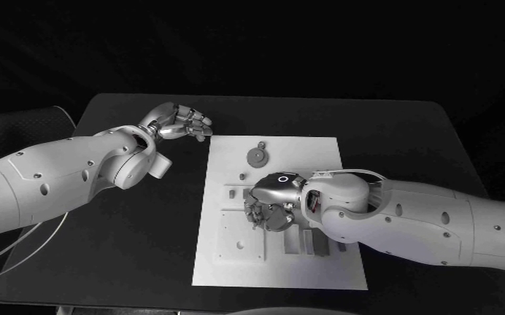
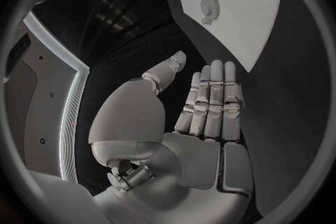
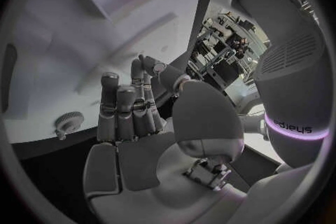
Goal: Assemble the parts on the task board
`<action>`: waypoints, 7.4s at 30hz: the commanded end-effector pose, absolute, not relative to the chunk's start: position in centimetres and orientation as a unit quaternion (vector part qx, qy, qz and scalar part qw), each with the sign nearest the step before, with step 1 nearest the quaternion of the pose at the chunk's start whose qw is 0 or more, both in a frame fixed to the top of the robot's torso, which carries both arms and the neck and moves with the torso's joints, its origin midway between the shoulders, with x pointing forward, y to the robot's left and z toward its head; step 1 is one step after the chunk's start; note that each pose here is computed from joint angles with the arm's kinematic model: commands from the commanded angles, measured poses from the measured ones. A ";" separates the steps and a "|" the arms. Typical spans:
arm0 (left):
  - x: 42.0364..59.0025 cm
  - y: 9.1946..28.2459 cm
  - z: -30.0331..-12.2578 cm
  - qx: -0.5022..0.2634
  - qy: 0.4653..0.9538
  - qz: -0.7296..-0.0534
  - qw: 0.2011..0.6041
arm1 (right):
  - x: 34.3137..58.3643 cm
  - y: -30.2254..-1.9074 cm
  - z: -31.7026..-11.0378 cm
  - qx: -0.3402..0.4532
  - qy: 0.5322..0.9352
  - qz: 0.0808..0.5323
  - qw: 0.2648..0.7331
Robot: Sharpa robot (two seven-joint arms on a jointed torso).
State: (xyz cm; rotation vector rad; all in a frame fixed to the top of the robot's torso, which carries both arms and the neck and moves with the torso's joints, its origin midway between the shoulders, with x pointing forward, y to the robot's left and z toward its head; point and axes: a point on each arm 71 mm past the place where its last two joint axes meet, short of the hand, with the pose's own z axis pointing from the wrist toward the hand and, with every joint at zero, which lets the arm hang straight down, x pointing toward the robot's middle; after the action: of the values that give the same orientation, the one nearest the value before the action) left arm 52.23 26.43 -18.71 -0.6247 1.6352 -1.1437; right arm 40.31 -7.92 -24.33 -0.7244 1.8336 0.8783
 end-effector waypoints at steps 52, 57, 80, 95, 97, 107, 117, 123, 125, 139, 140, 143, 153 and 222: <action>52.1 25.9 -18.6 -0.255 0.674 -0.484 0.496 | 40.0 -7.0 -25.0 -0.325 0.752 0.342 0.461; 52.0 25.9 -18.6 -0.255 0.675 -0.484 0.494 | 39.9 -6.9 -25.3 -0.328 0.753 0.344 0.454; 51.9 26.1 -18.6 -0.258 0.676 -0.481 0.495 | 40.0 -7.5 -25.8 -0.309 0.756 0.345 0.464; 52.0 26.4 -18.6 -0.259 0.675 -0.479 0.498 | 39.9 -9.0 -25.2 -0.283 0.747 0.357 0.484; 52.0 26.5 -18.6 -0.260 0.675 -0.478 0.498 | 39.8 -9.4 -25.1 -0.277 0.749 0.358 0.483; 52.0 26.6 -18.6 -0.259 0.674 -0.478 0.499 | 40.4 -11.3 -22.2 -0.246 0.736 0.371 0.510; 52.0 26.5 -18.6 -0.258 0.675 -0.480 0.498 | 42.1 -15.1 -18.9 -0.177 0.740 0.377 0.527; 52.0 26.4 -18.6 -0.257 0.675 -0.481 0.497 | 43.7 -19.3 -18.4 -0.148 0.747 0.339 0.553; 52.0 26.3 -18.6 -0.257 0.675 -0.482 0.496 | 43.6 -20.0 -18.4 -0.146 0.747 0.336 0.554; 52.1 26.2 -18.6 -0.255 0.675 -0.484 0.495 | 43.6 -21.8 -18.8 -0.163 0.760 0.305 0.550; 52.1 26.2 -18.6 -0.255 0.675 -0.484 0.495 | 43.5 -21.7 -18.9 -0.169 0.760 0.303 0.549; 52.1 26.3 -18.6 -0.255 0.675 -0.483 0.496 | 43.3 -21.8 -19.2 -0.183 0.761 0.293 0.549; 52.1 26.3 -18.6 -0.255 0.675 -0.484 0.496 | 42.6 -21.3 -20.8 -0.212 0.775 0.276 0.528; 52.1 26.3 -18.6 -0.255 0.675 -0.484 0.495 | 42.3 -18.9 -21.8 -0.253 0.747 0.262 0.556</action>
State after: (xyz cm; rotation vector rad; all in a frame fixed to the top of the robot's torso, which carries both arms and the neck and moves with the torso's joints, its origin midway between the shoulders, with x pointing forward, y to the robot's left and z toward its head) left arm 52.11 26.52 -18.71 -0.6245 1.6369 -1.1499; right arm 42.34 -18.97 -21.89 -0.5948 1.7775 0.6192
